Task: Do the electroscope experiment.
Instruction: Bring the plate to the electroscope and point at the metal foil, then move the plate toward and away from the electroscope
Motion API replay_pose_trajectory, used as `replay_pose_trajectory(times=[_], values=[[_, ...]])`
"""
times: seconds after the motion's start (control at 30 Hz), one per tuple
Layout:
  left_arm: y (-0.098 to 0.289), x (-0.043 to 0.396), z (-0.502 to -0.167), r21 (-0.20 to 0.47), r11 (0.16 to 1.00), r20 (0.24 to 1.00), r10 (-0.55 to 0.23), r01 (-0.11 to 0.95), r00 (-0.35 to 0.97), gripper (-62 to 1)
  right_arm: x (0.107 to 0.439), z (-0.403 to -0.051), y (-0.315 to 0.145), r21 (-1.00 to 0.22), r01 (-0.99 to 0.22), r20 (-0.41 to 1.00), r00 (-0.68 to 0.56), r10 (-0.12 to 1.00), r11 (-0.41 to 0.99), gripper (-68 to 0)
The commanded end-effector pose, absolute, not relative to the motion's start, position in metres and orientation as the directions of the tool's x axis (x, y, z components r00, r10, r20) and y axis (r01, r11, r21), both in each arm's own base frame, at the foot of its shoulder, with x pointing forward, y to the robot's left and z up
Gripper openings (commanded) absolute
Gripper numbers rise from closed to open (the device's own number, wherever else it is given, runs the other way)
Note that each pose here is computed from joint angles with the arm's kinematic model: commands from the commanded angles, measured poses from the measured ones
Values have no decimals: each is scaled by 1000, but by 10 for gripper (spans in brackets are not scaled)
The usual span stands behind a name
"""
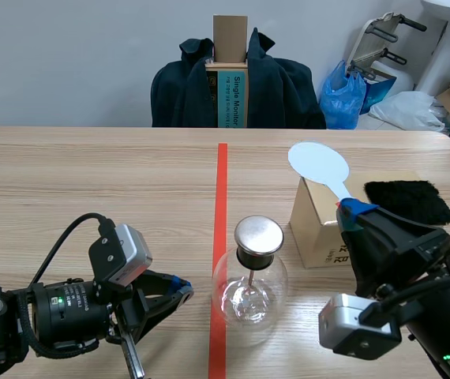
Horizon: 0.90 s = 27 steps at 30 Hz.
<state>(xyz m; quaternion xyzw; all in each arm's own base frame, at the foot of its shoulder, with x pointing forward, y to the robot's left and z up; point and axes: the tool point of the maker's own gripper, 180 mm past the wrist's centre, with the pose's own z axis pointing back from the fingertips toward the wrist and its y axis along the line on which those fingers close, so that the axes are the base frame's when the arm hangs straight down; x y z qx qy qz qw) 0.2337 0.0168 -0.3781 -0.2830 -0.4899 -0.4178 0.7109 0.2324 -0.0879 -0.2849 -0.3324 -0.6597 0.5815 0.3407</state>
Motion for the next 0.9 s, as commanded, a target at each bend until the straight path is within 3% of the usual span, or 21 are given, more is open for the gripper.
replay_pose_trajectory(times=[0.0,0.87], values=[[13,237,-367,13,489,946,-289,872,148,-592,232,-281,-92,-994,59,44,-545,837,90,-667],[13,237,-367,13,489,946,-289,872,148,-592,181,-292,-49,-998,14,27,-784,620,62,-667]])
